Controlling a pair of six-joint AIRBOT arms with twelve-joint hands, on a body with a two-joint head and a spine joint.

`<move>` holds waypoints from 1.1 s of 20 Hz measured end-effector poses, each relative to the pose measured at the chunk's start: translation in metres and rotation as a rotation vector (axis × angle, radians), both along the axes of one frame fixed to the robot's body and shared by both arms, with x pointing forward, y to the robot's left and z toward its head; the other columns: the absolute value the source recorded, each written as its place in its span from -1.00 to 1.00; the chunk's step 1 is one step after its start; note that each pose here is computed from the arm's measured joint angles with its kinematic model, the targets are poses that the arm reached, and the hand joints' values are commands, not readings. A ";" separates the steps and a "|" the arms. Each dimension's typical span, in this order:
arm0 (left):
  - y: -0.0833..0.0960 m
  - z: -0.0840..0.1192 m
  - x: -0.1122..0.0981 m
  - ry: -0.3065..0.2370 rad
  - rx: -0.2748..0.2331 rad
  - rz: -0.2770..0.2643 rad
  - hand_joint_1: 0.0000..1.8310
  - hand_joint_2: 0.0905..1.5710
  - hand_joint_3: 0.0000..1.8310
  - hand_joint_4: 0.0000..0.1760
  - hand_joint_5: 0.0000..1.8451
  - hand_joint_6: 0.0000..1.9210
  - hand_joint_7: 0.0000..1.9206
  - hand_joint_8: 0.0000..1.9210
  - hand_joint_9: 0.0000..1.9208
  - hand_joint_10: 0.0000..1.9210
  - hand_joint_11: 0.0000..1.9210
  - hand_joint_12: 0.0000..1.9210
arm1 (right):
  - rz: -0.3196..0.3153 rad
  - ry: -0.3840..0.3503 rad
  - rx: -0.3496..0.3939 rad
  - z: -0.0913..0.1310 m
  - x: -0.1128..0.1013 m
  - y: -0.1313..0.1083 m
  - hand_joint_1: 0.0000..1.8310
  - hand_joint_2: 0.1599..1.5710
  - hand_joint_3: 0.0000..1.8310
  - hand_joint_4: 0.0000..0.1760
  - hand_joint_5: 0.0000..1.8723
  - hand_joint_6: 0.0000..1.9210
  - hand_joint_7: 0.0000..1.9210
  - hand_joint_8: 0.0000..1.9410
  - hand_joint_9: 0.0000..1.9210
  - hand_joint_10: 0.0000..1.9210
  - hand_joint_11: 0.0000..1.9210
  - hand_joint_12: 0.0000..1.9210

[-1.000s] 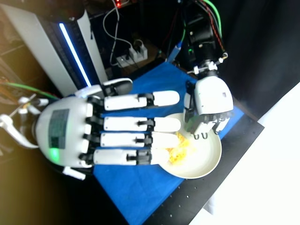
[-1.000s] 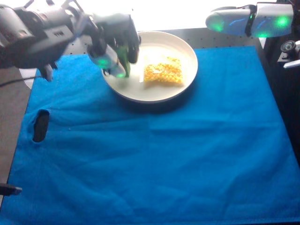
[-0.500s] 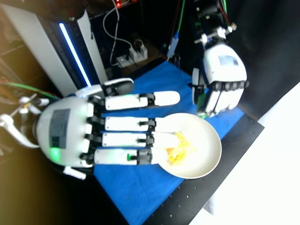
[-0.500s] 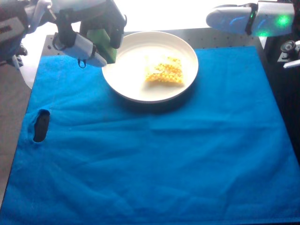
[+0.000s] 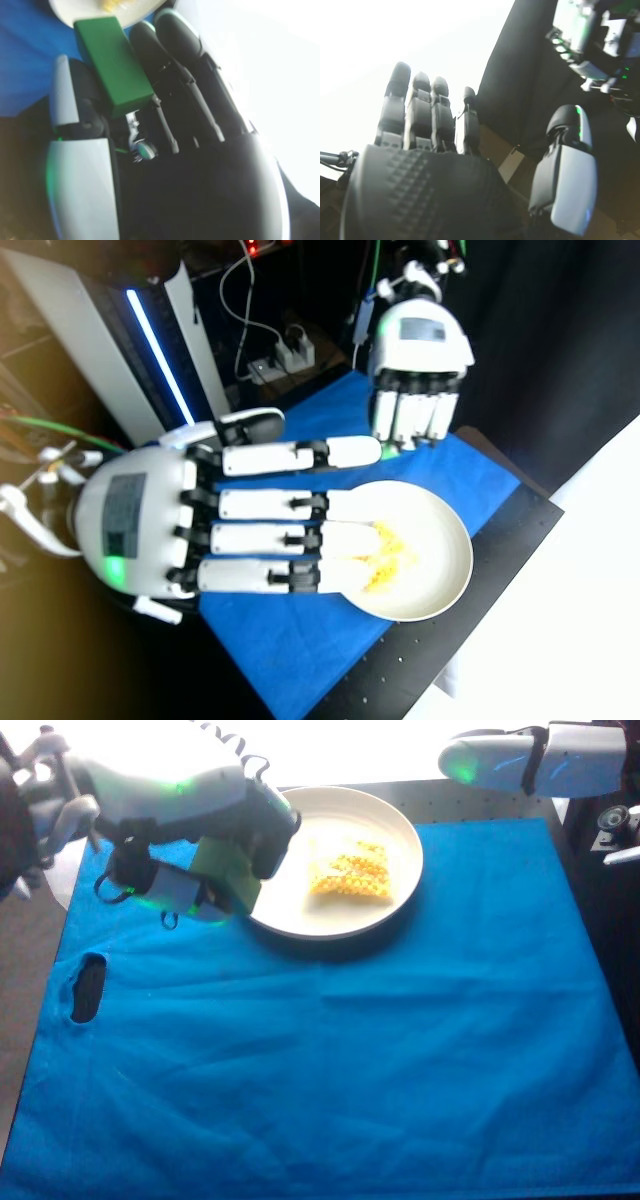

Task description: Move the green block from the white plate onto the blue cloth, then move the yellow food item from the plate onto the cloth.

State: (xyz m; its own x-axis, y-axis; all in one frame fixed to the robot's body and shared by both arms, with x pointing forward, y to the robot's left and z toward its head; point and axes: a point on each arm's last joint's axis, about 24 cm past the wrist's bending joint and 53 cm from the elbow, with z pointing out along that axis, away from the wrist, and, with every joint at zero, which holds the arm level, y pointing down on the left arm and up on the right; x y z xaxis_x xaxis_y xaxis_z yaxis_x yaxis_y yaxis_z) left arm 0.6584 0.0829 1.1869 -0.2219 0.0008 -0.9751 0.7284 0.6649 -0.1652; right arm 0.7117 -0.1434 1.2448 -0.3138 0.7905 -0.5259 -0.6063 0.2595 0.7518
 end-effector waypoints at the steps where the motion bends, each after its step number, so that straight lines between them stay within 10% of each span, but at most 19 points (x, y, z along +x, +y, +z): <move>1: 0.003 -0.004 -0.006 0.006 0.007 -0.008 0.35 0.49 -1.00 -1.00 -0.17 0.07 -0.05 0.40 0.03 0.11 -0.12 0.45 | 0.001 0.000 0.000 0.000 0.000 0.000 -0.43 0.02 -0.99 0.13 -0.72 -1.00 -0.74 -1.00 -0.73 -1.00 -1.00 -0.13; 8: -0.002 -0.017 -0.032 0.168 -0.028 -0.125 0.40 0.36 -1.00 -1.00 0.11 -0.35 0.11 0.14 0.13 0.29 -0.03 0.76 | 0.005 0.002 0.003 -0.001 0.000 0.003 -0.41 0.09 -0.99 0.11 -0.72 -1.00 -0.74 -1.00 -0.71 -1.00 -1.00 -0.10; 11: -0.008 -0.038 -0.047 0.206 0.001 -0.163 0.47 0.36 -1.00 -1.00 0.07 -0.17 -0.01 0.08 0.08 0.16 -0.05 0.36 | 0.004 0.002 0.004 -0.001 0.000 0.002 -0.45 0.03 -1.00 0.18 -0.72 -1.00 -0.73 -0.99 -0.72 -0.99 -1.00 -0.11; 13: -0.016 -0.056 -0.055 0.234 0.039 -0.191 0.37 0.32 -1.00 -1.00 0.25 -0.31 0.04 0.03 0.07 -0.32 -0.20 0.30 | 0.005 0.002 0.005 -0.001 0.000 0.003 -0.45 -0.02 -1.00 0.03 -0.72 -1.00 -0.72 -1.00 -0.73 -1.00 -1.00 -0.15; 15: -0.027 -0.063 -0.063 0.256 0.039 -0.225 0.51 0.32 -1.00 -1.00 0.21 -0.28 0.06 -0.10 0.04 0.12 -0.20 0.30 | 0.010 0.003 0.004 -0.002 -0.001 0.006 -0.39 0.01 -1.00 0.24 -0.71 -0.99 -0.74 -1.00 -0.74 -1.00 -1.00 -0.15; 22: -0.026 -0.073 -0.066 0.278 0.049 -0.225 0.52 0.32 -1.00 -1.00 0.24 -0.33 0.04 -0.11 0.04 0.19 -0.17 0.39 | 0.012 0.003 0.002 -0.002 -0.001 0.006 -0.44 -0.02 -1.00 0.21 -0.73 -1.00 -0.75 -1.00 -0.75 -1.00 -1.00 -0.16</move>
